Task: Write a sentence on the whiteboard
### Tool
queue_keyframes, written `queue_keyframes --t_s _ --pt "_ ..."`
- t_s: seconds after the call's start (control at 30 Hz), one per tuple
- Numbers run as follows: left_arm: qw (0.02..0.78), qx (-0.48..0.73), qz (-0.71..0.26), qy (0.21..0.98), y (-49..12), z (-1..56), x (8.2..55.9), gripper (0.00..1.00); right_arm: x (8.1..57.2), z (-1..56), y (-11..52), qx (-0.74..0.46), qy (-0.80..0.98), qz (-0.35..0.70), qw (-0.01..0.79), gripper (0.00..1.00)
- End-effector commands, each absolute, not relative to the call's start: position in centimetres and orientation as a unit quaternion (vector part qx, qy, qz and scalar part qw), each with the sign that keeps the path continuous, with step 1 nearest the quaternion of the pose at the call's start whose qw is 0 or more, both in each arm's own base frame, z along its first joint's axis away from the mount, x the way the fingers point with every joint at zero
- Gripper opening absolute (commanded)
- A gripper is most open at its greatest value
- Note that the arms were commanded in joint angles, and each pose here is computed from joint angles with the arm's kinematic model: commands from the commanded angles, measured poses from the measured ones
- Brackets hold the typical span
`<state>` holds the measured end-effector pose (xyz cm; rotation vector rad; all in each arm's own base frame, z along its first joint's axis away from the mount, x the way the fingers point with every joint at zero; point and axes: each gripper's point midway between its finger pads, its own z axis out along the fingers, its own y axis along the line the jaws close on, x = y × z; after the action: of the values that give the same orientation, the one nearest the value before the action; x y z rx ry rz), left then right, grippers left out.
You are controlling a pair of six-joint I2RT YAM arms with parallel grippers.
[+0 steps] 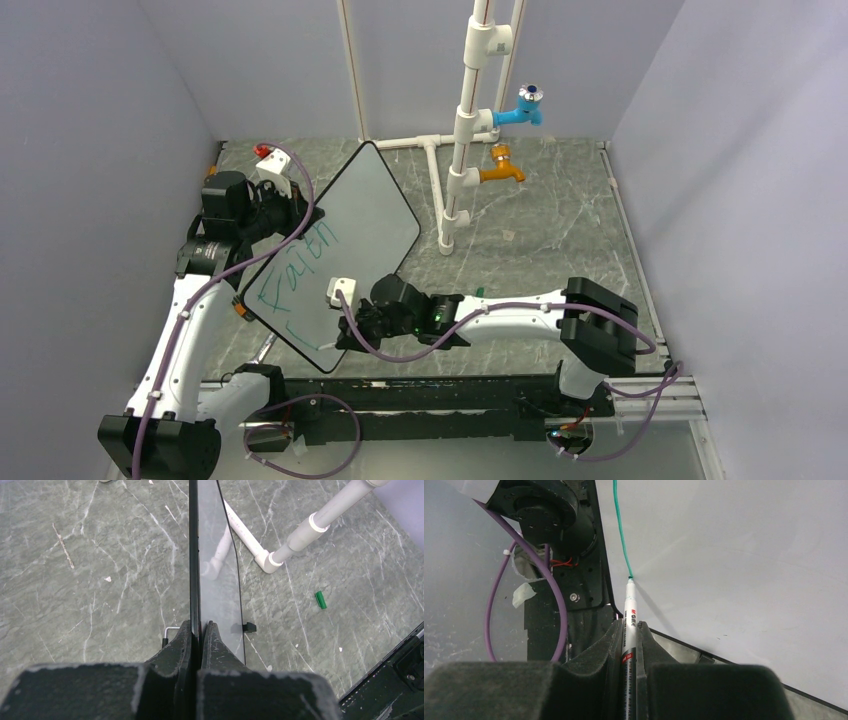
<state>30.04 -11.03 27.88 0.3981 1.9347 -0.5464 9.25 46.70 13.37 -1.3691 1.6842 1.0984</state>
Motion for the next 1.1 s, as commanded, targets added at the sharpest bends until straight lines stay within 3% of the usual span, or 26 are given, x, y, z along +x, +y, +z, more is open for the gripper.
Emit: queue_keyframes --t_s 0.0,1.07 --pt "0.497 0.179 -0.152 0.835 -8.8 24.6 30.4 0.0 9.7 14.7 48.0 -0.522 0.638 0.423 0.376 0.0" --pt "0.496 0.179 -0.152 0.836 -8.7 24.5 30.4 0.0 8.5 22.6 49.3 -0.518 0.588 0.453 0.425 0.0"
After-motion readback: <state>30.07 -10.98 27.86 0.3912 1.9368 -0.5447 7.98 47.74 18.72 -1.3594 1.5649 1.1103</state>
